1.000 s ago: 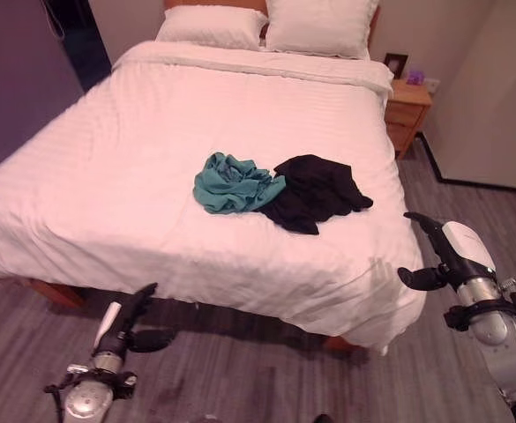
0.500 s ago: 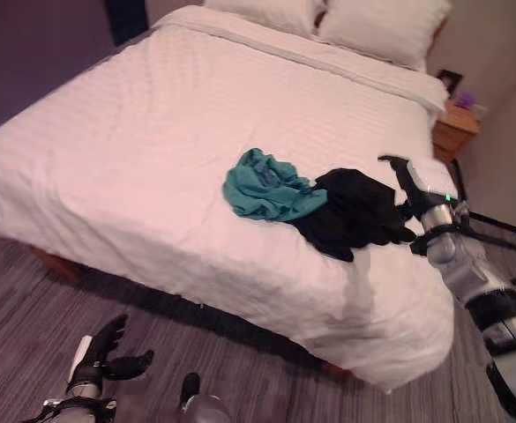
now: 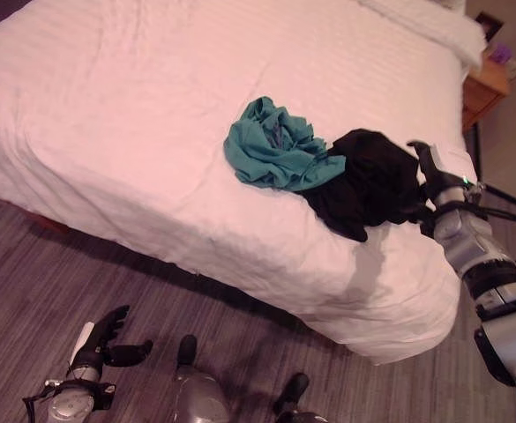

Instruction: Pick up bed clothes into laundry basket.

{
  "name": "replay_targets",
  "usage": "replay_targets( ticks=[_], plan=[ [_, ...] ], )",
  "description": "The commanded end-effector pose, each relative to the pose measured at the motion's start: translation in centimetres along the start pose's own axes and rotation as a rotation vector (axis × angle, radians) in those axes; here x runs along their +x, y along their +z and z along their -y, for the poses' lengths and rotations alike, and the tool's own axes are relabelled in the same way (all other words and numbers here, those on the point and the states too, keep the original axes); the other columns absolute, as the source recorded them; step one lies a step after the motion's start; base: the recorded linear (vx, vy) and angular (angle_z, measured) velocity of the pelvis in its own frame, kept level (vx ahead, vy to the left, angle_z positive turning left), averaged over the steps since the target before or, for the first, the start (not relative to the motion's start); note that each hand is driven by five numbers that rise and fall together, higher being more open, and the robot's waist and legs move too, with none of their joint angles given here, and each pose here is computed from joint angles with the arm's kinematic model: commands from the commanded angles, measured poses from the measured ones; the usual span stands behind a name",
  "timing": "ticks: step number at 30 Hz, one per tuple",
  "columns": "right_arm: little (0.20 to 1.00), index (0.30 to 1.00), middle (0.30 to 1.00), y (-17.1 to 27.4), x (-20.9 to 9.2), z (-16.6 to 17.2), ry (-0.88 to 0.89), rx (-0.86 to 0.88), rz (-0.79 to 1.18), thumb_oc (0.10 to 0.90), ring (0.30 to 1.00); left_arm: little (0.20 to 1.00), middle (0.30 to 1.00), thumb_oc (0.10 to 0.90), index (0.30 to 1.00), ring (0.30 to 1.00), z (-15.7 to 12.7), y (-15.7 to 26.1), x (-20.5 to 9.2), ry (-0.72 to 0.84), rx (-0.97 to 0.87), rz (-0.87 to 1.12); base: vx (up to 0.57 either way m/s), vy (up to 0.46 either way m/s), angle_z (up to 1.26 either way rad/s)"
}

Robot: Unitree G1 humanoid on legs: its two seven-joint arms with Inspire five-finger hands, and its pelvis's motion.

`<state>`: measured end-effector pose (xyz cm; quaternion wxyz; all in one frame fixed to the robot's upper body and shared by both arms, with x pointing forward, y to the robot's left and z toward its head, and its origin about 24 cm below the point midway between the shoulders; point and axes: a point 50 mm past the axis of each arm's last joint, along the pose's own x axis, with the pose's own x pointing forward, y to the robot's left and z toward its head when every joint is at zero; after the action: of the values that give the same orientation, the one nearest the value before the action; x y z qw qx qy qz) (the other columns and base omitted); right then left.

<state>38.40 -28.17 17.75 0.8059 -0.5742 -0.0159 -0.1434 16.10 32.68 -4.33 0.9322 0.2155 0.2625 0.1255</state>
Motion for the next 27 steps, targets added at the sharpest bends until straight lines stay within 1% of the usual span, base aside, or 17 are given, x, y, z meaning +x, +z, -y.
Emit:
replay_targets(
  ticks=[1, 5, 9, 10, 11, 13, 14, 15, 16, 19, 20, 21, 23, 25, 27],
  plan=[
    [0.900, 0.900, 0.900, 1.3, 1.6, 7.5, -0.255, -0.019, 0.049, 0.800, 0.900, 0.900, 0.900, 0.800, 0.900, 0.900, -1.3, 0.3, -0.4, 0.009, 0.029, 0.042, 0.02, -0.091, 0.45],
    [0.900, 0.900, 0.900, 2.6, 2.0, 8.3, -0.293, -0.017, 0.079, 0.800, 0.900, 0.900, 0.900, 0.800, 0.900, 0.900, 0.2, -1.7, -0.5, -0.019, 0.036, -0.046, 0.03, -0.017, 0.20],
    [0.900, 0.900, 0.900, 3.3, 2.4, 8.7, -0.304, -0.023, 0.084, 0.800, 0.900, 0.900, 0.900, 0.800, 0.900, 0.900, 0.7, -3.0, -0.4, -0.021, 0.038, -0.117, -0.01, 0.002, 0.11],
    [0.538, 0.538, 0.538, 3.5, 2.7, 9.0, -0.308, -0.005, 0.070, 0.558, 0.538, 0.900, 0.900, 0.800, 0.900, 0.900, 1.1, -4.4, -0.3, -0.024, 0.033, -0.193, -0.04, 0.013, 0.06],
    [0.300, 0.300, 0.300, 3.7, 2.8, 9.0, -0.301, -0.001, 0.068, 0.400, 0.300, 0.900, 0.900, 0.800, 0.900, 0.900, 1.3, -5.2, -0.4, -0.022, 0.021, -0.240, -0.03, 0.001, 0.04],
    [0.300, 0.300, 0.300, 3.7, 3.0, 8.9, -0.287, 0.013, 0.048, 0.400, 0.300, 0.900, 0.900, 0.800, 0.900, 0.900, 1.3, -7.4, -1.0, 0.000, -0.009, -0.368, 0.00, 0.000, 0.00],
    [0.300, 0.300, 0.300, 3.7, 3.1, 8.9, -0.288, 0.013, 0.049, 0.400, 0.300, 0.900, 0.900, 0.800, 0.900, 0.900, 1.4, -7.4, -1.0, -0.001, -0.010, -0.366, 0.00, 0.000, 0.00],
    [0.300, 0.300, 0.300, 4.0, 3.2, 8.7, -0.273, 0.032, 0.042, 0.400, 0.300, 0.900, 0.900, 0.800, 0.900, 0.900, 1.3, -9.5, -2.1, 0.023, -0.046, -0.500, 0.03, -0.008, 0.10],
    [0.300, 0.300, 0.300, 4.2, 3.3, 8.5, -0.263, 0.032, 0.047, 0.400, 0.300, 0.900, 0.900, 0.800, 0.900, 0.900, 1.0, -10.4, -2.7, 0.039, -0.054, -0.557, 0.05, -0.001, 0.12],
    [0.300, 0.300, 0.300, 4.8, 3.2, 7.9, -0.242, 0.039, 0.078, 0.400, 0.300, 0.900, 0.900, 0.800, 0.900, 0.900, -1.6, -11.9, -4.1, 0.136, -0.062, -0.665, 0.05, 0.028, 0.05],
    [0.300, 0.300, 0.300, 4.8, 3.1, 7.9, -0.238, 0.038, 0.090, 0.400, 0.300, 0.900, 0.900, 0.800, 0.900, 0.900, -3.6, -12.2, -4.6, 0.199, -0.067, -0.688, 0.07, 0.053, -0.03],
    [0.300, 0.300, 0.300, 4.7, 2.8, 7.5, -0.224, 0.038, 0.108, 0.400, 0.300, 0.900, 0.900, 0.800, 0.900, 0.900, -6.1, -12.4, -5.3, 0.286, -0.073, -0.708, 0.05, 0.067, -0.06],
    [0.300, 0.300, 0.300, 3.8, 2.2, 6.4, -0.196, 0.034, 0.120, 0.400, 0.300, 0.900, 0.900, 0.800, 0.900, 0.900, -10.9, -11.7, -6.2, 0.440, -0.069, -0.703, 0.05, 0.065, -0.04],
    [0.300, 0.300, 0.300, 1.9, 0.8, 4.7, -0.158, 0.061, 0.117, 0.400, 0.300, 0.900, 0.900, 0.800, 0.900, 0.900, -16.2, -9.6, -7.0, 0.607, -0.061, -0.649, 0.06, 0.077, 0.02],
    [0.300, 0.300, 0.300, -0.4, -1.1, 2.7, -0.115, 0.106, 0.100, 0.400, 0.300, 0.900, 0.900, 0.800, 0.900, 0.900, -20.6, -6.6, -7.2, 0.727, -0.003, -0.554, 0.07, 0.059, 0.07]
  ],
)
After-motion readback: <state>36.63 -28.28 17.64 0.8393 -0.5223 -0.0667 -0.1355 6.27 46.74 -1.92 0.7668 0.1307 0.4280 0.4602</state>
